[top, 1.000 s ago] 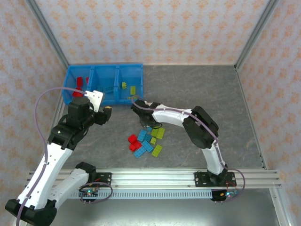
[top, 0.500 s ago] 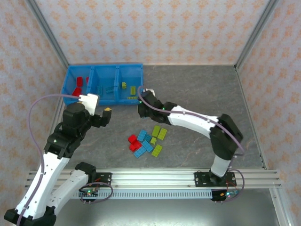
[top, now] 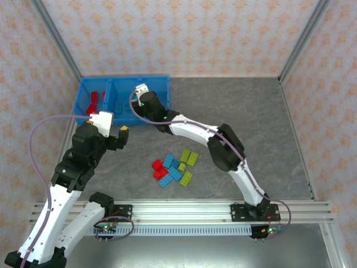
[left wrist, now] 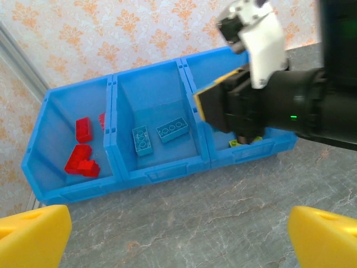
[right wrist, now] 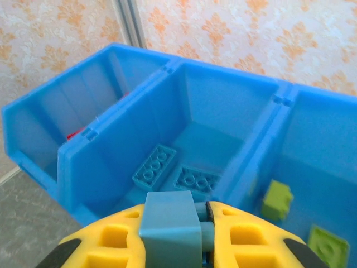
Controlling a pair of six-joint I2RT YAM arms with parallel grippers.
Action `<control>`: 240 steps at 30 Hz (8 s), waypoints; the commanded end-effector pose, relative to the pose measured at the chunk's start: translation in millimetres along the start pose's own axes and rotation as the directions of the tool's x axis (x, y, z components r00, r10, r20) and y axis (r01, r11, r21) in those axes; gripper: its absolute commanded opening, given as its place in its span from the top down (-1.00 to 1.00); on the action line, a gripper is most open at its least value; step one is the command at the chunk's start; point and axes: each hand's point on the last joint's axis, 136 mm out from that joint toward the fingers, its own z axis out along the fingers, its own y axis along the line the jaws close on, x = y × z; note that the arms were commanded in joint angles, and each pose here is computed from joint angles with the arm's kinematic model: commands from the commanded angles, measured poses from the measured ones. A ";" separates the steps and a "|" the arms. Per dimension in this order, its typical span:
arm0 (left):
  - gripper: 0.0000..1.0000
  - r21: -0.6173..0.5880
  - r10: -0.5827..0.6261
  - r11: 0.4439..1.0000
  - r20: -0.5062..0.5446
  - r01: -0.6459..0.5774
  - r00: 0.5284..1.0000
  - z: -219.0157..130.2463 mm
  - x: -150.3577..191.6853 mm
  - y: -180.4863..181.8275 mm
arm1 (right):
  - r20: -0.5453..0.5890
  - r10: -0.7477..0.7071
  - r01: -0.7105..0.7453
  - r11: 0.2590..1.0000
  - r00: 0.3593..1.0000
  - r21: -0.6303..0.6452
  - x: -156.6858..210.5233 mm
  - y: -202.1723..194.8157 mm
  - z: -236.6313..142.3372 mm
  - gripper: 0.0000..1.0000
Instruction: Sort the legos into containers by color
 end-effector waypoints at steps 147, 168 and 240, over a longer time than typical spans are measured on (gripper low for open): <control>-0.03 0.385 -0.009 0.909 -0.362 0.158 0.932 49.1 -24.1 -86.9 | -0.612 0.411 -0.303 0.912 0.676 0.277 168.9 -51.1 -292.9 -0.84; -0.83 0.454 0.159 0.891 -0.290 -0.010 0.944 33.1 40.1 -88.9 | -0.359 0.769 -0.369 0.590 0.529 0.718 240.7 -94.9 -273.8 -0.40; -1.00 0.203 0.037 0.979 -0.269 0.019 0.962 50.1 41.6 -50.9 | -0.158 0.101 -0.085 0.991 0.982 0.101 -35.1 -74.7 -211.4 -0.18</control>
